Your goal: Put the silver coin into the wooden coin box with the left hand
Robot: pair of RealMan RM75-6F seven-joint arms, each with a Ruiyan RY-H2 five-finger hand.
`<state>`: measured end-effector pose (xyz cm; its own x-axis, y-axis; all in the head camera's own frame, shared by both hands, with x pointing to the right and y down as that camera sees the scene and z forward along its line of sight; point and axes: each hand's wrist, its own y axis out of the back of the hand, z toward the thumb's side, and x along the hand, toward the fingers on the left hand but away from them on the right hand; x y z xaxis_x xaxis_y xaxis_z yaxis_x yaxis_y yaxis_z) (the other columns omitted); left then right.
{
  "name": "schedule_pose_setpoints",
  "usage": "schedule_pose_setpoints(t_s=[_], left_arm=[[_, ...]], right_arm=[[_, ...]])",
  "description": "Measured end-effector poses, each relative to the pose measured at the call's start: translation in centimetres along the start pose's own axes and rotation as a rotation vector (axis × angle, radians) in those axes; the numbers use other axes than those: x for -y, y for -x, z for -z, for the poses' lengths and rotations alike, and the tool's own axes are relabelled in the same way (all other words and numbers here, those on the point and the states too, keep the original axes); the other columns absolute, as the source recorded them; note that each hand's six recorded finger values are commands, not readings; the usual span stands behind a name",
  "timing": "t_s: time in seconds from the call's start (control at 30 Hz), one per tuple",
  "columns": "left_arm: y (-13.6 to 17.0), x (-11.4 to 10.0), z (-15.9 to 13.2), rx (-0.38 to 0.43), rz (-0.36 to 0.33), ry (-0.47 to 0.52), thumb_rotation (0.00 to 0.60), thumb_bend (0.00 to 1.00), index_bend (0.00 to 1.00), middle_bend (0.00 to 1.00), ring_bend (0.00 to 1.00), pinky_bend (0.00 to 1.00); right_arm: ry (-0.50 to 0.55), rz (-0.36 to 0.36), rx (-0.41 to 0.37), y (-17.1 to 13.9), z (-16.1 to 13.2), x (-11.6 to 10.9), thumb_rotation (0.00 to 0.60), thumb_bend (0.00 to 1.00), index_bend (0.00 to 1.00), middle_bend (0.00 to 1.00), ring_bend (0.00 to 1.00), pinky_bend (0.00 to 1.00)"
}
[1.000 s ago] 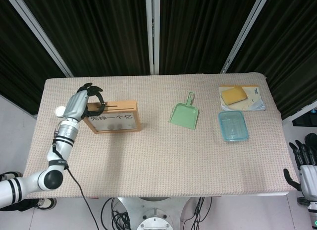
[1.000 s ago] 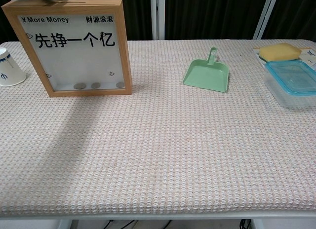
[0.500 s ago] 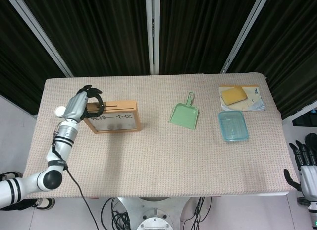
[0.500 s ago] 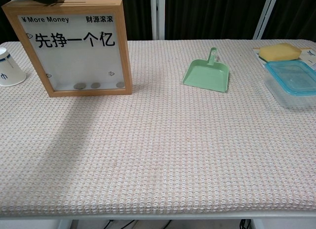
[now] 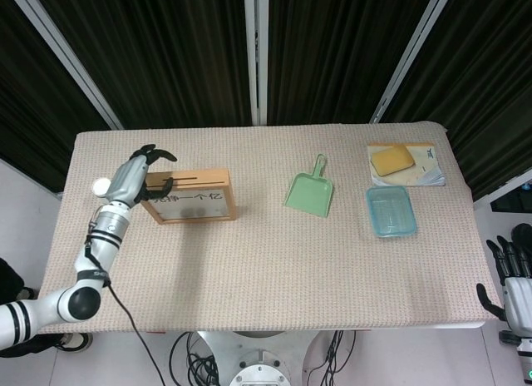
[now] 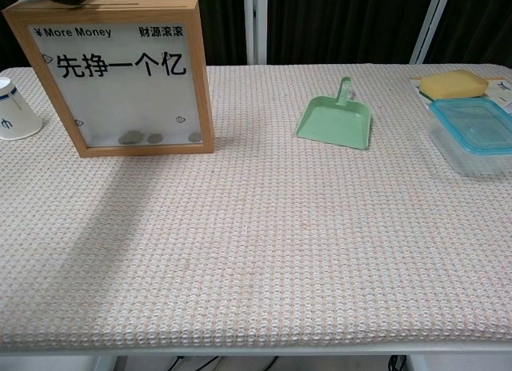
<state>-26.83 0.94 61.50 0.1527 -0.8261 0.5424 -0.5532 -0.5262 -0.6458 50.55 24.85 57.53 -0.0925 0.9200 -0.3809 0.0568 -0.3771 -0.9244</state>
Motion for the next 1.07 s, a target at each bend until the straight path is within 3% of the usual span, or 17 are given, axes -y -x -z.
schedule_pose_setpoints(t_s=[0.17,0.3,0.5,0.67,0.8,0.93,1.07], left_arm=[[0.9,0.0,-0.8,0.041,0.008,-0.007,0.600,0.45,0.27,0.23,0.05,0.09],[2.5,0.0,-1.4,0.100,0.012,-0.067,0.600,0.43,0.27,0.22,0.05,0.11],[6.8,-0.9,-0.5,0.203,-0.040,-0.276,0.600,0.27,0.26,0.21,0.05,0.11],[12.0,-2.5,2.1,0.264,-0.187,-0.519,0.600,0.22,0.26,0.21,0.05,0.11],[17.2,-3.2,6.0,0.233,-0.280,-0.653,0.600,0.18,0.27,0.21,0.05,0.12],[22.3,-1.8,10.8,0.148,-0.254,-0.782,0.600,0.16,0.26,0.20,0.05,0.12],[24.0,-1.1,12.3,0.104,-0.252,-0.761,0.600,0.16,0.25,0.20,0.05,0.12]], right_arm=[[0.001,0.002,-0.006,0.0,-0.2,-0.1,0.600,0.35,0.00,0.00,0.00,0.00],[0.003,0.011,-0.014,0.0,-0.3,-0.3,0.600,0.35,0.00,0.00,0.00,0.00],[0.003,0.032,-0.023,-0.3,-0.5,-0.8,0.600,0.34,0.00,0.00,0.00,0.00],[0.003,0.055,-0.036,-0.4,-0.8,-1.1,0.600,0.34,0.00,0.00,0.00,0.00],[-0.008,0.055,-0.045,-0.6,-1.0,-1.0,0.600,0.34,0.00,0.00,0.00,0.00],[-0.025,0.053,-0.052,-0.8,-1.4,-0.8,0.600,0.34,0.00,0.00,0.00,0.00],[-0.039,0.045,-0.068,-1.1,-2.0,-0.3,0.600,0.34,0.00,0.00,0.00,0.00]])
